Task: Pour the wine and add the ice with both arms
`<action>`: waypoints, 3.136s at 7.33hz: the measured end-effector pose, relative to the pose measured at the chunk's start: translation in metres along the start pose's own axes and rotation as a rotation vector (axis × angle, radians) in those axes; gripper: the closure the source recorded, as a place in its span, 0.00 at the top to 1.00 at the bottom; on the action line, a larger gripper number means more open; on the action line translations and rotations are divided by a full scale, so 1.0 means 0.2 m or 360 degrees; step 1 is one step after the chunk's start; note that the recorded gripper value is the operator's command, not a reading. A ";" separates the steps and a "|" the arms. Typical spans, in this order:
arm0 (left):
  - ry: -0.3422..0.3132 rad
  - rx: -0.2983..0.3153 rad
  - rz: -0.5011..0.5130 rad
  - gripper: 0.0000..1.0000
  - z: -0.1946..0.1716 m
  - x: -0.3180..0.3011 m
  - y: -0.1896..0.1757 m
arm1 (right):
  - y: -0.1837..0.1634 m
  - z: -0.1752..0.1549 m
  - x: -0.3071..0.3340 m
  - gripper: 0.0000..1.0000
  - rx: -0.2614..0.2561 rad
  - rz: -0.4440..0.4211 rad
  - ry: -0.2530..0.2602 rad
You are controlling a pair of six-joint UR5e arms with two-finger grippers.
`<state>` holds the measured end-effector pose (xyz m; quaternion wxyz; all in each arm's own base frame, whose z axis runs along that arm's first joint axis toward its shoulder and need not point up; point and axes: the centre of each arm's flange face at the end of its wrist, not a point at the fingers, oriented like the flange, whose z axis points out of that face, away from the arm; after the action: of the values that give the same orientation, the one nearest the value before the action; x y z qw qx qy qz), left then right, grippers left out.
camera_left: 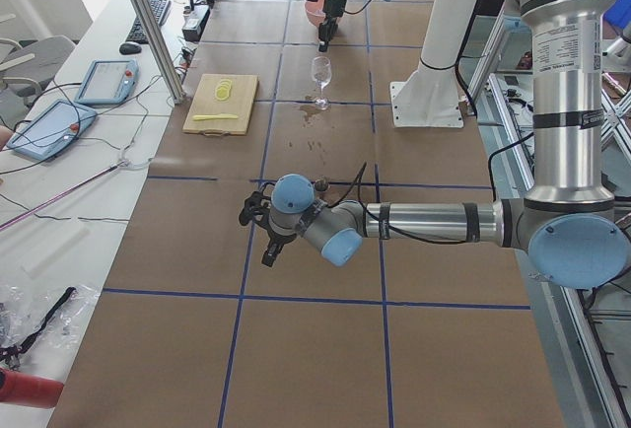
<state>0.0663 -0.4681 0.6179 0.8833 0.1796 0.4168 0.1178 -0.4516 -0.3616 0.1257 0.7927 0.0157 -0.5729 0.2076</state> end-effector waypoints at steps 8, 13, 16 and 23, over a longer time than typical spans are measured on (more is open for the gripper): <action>-0.0002 0.0002 0.0001 1.00 0.00 0.00 0.00 | 0.04 0.03 -0.07 1.00 0.0000 -0.0014 -0.0017; -0.0072 0.0028 0.0010 1.00 -0.01 -0.01 -0.01 | -0.46 -0.24 0.22 1.00 0.0014 0.0080 0.0069; -0.0142 0.0065 0.0025 1.00 -0.03 -0.02 -0.05 | -0.84 -0.44 0.81 1.00 0.0039 -0.0067 0.0291; -0.0190 -0.0076 -0.0097 1.00 -0.39 -0.28 -0.22 | -1.75 -0.92 2.27 1.00 -0.0138 -0.0704 0.0680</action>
<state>-0.0274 -0.5108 0.5927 0.9138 0.1525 0.3656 0.0899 -0.0462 -0.4923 0.5520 0.9210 0.0622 -0.3844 0.0040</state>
